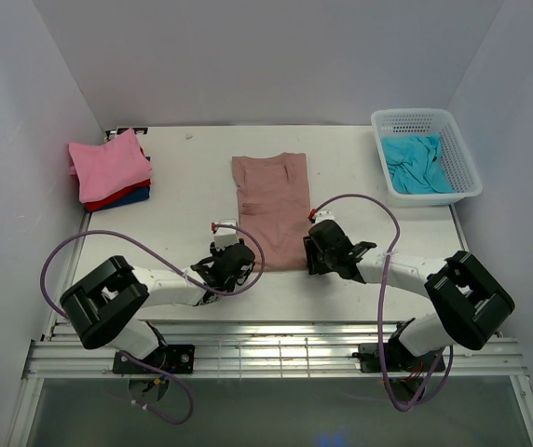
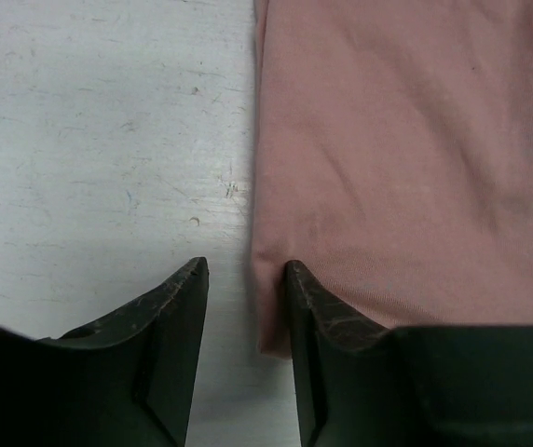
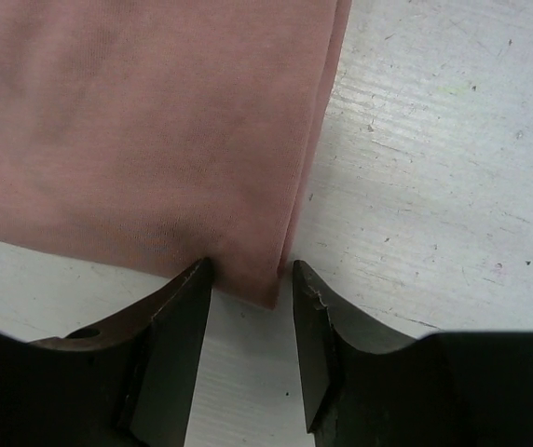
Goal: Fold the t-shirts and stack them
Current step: Grab one side of the 2/3 rectangular tshirt with both arms
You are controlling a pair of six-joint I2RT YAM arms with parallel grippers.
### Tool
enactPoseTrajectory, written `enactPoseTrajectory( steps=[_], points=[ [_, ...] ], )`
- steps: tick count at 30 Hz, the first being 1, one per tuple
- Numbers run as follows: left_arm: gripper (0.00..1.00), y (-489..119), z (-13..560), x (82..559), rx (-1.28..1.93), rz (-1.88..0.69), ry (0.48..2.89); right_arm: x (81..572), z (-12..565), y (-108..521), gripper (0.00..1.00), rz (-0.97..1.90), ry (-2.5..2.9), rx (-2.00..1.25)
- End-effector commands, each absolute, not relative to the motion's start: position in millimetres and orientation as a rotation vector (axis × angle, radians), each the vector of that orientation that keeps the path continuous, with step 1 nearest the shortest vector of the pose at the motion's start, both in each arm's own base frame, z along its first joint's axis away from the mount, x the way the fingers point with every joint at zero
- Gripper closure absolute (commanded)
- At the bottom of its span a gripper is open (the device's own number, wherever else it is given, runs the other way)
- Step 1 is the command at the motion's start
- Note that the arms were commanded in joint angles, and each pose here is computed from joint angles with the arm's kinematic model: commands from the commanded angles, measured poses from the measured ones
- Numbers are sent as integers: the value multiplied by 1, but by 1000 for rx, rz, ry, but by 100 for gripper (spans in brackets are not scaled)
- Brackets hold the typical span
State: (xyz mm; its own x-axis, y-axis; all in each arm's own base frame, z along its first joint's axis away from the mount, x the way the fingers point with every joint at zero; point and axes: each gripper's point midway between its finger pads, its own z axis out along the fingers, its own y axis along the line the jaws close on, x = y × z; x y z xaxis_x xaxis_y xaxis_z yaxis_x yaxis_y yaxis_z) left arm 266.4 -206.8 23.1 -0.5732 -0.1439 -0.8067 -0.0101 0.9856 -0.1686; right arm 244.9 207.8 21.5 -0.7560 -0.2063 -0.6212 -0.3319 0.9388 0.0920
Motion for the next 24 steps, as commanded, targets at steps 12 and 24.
enactPoseTrajectory(
  steps=[12, 24],
  points=[
    [85, -213, 6, 245, -56, -218, 2310, 240, 13, 209, 79, 275, 2463, -381],
    [100, -202, 11, 236, -87, -209, 2323, 242, 23, 207, 92, 266, 2438, -362]
  ],
)
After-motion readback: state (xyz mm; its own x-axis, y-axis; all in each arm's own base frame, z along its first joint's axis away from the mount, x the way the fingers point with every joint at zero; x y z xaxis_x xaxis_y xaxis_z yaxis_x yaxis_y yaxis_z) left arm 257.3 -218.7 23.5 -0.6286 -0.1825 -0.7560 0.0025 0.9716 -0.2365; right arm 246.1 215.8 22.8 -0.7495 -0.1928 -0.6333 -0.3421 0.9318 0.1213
